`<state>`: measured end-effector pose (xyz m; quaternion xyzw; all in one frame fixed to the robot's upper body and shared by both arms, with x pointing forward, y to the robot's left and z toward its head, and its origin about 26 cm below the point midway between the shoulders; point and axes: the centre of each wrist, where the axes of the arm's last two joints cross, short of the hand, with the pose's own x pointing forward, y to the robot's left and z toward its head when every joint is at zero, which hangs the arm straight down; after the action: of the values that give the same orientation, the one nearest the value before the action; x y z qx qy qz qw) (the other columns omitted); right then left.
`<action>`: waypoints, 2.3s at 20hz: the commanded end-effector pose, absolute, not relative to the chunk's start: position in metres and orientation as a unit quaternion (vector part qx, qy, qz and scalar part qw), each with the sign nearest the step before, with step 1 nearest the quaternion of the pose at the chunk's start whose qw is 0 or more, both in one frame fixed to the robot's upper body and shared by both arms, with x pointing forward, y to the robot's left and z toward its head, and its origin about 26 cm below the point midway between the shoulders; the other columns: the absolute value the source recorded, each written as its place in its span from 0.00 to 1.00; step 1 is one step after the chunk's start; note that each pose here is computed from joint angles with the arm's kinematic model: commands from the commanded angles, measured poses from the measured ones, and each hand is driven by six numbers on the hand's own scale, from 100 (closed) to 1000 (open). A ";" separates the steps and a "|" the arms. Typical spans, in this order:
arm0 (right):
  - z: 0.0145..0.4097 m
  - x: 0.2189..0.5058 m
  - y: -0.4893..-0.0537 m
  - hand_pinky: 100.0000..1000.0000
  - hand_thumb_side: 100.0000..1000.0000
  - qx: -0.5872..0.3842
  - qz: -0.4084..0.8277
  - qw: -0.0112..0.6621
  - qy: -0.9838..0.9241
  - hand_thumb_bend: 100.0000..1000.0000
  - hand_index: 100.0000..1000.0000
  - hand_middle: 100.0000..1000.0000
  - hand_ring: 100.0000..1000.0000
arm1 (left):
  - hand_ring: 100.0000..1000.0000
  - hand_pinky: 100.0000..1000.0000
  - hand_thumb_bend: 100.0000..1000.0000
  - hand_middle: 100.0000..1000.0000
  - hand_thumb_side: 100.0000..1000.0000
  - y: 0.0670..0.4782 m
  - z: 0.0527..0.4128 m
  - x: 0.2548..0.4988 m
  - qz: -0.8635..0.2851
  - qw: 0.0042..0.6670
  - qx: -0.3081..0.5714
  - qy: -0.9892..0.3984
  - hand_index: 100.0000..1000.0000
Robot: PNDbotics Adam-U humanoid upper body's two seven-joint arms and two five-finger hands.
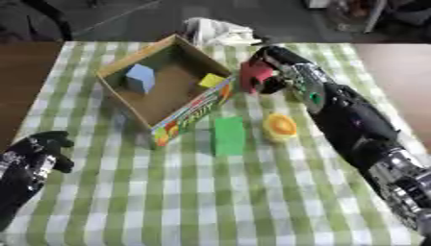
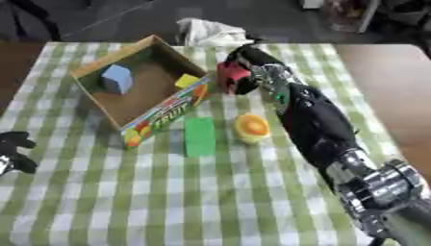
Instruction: Pick up objects on the table and place them in the box.
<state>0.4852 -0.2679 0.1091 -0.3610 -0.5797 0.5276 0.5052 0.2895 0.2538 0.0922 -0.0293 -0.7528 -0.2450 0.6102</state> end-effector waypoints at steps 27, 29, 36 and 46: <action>0.215 0.471 -0.202 0.74 0.17 -0.253 0.585 0.358 -0.682 0.11 0.91 0.89 0.92 | 0.49 0.54 0.00 0.61 0.54 0.256 0.099 0.290 -0.248 0.603 -0.022 -0.758 0.76; 0.212 0.473 -0.209 0.78 0.25 -0.251 0.598 0.368 -0.666 0.15 0.94 0.93 0.97 | 0.49 0.54 0.00 0.61 0.53 0.256 0.099 0.290 -0.248 0.603 -0.021 -0.758 0.76; 0.212 0.478 -0.242 0.83 0.30 -0.269 0.611 0.405 -0.625 0.23 0.98 0.99 1.00 | 0.49 0.54 0.00 0.61 0.54 0.257 0.098 0.289 -0.247 0.605 -0.019 -0.757 0.76; 0.190 0.482 -0.288 0.84 0.41 -0.310 0.632 0.482 -0.521 0.31 1.00 1.00 1.00 | 0.49 0.54 0.00 0.61 0.54 0.259 0.097 0.288 -0.247 0.608 -0.015 -0.755 0.76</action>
<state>0.4803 -0.2766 0.1779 -0.2862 -0.5300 0.6388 0.4787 0.2885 0.2556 0.0909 -0.0250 -0.7505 -0.2421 0.6144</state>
